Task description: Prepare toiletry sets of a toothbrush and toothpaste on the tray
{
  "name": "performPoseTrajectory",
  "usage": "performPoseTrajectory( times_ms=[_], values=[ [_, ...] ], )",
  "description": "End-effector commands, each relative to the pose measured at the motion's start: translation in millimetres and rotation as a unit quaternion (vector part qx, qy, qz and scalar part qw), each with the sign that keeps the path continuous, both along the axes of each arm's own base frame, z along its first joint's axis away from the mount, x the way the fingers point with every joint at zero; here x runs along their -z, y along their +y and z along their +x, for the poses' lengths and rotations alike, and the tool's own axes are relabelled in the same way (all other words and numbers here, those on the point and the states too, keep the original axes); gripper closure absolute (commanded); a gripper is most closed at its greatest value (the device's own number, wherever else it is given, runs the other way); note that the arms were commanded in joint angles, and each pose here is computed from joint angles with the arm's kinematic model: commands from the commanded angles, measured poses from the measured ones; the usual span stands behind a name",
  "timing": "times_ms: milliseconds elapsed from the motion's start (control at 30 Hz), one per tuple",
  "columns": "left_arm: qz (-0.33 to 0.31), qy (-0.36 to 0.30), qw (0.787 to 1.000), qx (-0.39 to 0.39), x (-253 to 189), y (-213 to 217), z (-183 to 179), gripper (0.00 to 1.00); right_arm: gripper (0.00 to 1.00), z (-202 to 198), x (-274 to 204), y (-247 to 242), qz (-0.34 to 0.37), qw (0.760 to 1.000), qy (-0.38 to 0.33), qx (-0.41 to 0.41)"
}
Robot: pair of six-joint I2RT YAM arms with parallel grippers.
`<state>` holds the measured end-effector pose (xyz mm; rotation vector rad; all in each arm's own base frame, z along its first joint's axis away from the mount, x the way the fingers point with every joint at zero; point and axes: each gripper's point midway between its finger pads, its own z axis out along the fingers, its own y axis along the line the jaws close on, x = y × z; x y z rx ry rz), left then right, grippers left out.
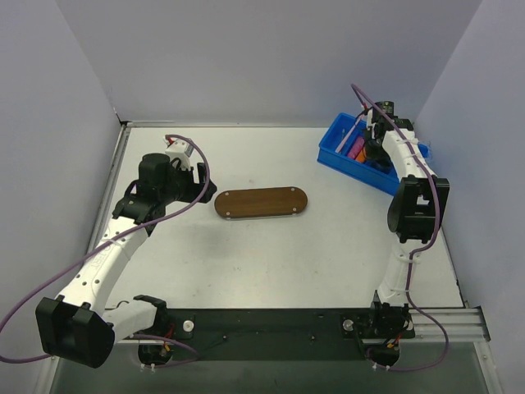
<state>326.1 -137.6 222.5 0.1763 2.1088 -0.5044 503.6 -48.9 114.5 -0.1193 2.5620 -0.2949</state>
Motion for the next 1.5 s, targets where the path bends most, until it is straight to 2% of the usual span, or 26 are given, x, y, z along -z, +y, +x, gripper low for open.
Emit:
performPoseTrajectory(
  times_ms=[0, 1167, 1467],
  values=[
    [0.000, -0.027, 1.000, -0.002, -19, 1, 3, 0.18, 1.00, 4, -46, 4, -0.006, 0.999, -0.048, -0.013],
    [-0.012, -0.034, 0.999, 0.009, -24, -4, 0, 0.18, 1.00, -9, -132, 24, -0.037, 0.990, -0.131, -0.044],
    [-0.010, -0.037, 0.999, 0.008, -25, -3, -1, 0.19, 1.00, -19, -155, 47, -0.043, 0.984, -0.152, -0.078]
  ],
)
